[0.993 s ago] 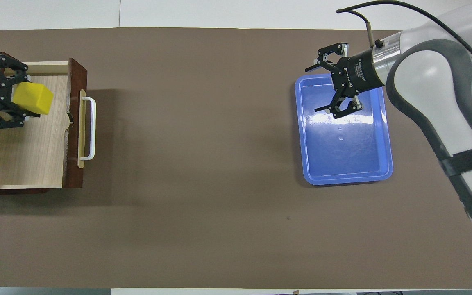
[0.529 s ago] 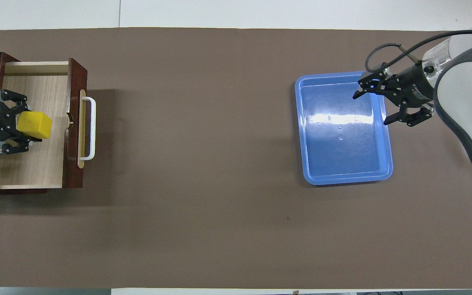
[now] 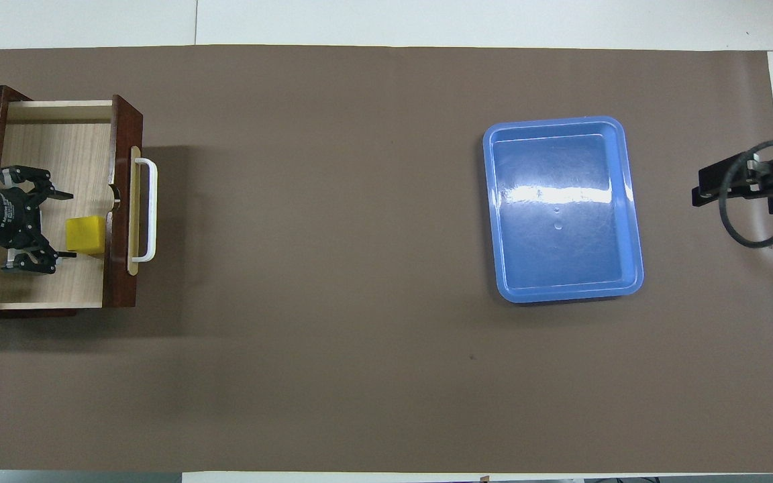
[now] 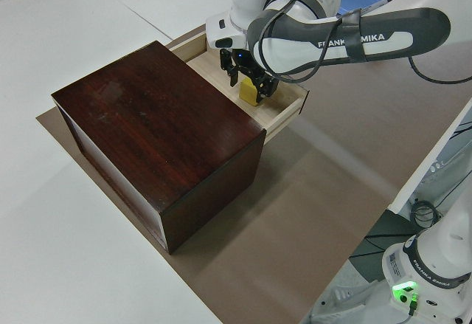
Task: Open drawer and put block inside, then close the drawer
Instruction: 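Push the drawer shut with the left gripper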
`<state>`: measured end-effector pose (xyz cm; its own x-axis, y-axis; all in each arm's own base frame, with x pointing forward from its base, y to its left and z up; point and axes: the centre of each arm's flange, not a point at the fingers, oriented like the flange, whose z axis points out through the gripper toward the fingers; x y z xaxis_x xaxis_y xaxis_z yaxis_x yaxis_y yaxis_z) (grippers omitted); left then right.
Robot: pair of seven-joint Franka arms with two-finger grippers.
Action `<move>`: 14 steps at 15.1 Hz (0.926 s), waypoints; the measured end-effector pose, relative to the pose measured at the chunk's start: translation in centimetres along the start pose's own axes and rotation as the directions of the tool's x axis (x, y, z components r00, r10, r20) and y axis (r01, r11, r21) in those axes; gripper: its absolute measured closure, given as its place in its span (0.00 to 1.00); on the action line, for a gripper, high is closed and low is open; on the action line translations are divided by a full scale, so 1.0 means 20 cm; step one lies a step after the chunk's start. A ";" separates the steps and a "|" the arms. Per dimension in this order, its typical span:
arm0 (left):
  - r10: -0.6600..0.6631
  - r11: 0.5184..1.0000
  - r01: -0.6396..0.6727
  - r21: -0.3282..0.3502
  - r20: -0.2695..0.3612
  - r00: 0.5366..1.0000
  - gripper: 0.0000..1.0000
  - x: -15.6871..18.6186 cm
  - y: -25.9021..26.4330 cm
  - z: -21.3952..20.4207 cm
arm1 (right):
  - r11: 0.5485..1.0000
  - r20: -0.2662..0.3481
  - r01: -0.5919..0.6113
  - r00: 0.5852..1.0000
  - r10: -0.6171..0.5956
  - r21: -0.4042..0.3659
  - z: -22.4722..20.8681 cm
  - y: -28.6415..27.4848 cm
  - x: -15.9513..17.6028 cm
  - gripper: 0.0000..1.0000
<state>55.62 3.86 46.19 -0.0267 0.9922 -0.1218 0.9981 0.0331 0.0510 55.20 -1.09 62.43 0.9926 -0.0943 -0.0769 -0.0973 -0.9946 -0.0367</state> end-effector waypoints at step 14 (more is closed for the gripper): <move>0.111 0.993 -0.101 0.058 -0.203 0.973 0.00 -0.49 0.10 0.18 | 0.997 0.055 0.078 0.996 -0.077 -0.023 0.10 0.08 -0.05 0.00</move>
<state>58.16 -6.24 43.95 0.0736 0.9933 0.0886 0.9972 -0.0744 0.0054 53.82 -2.51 60.54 0.9916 -0.0148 -0.1285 -0.0175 -0.9997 -0.0196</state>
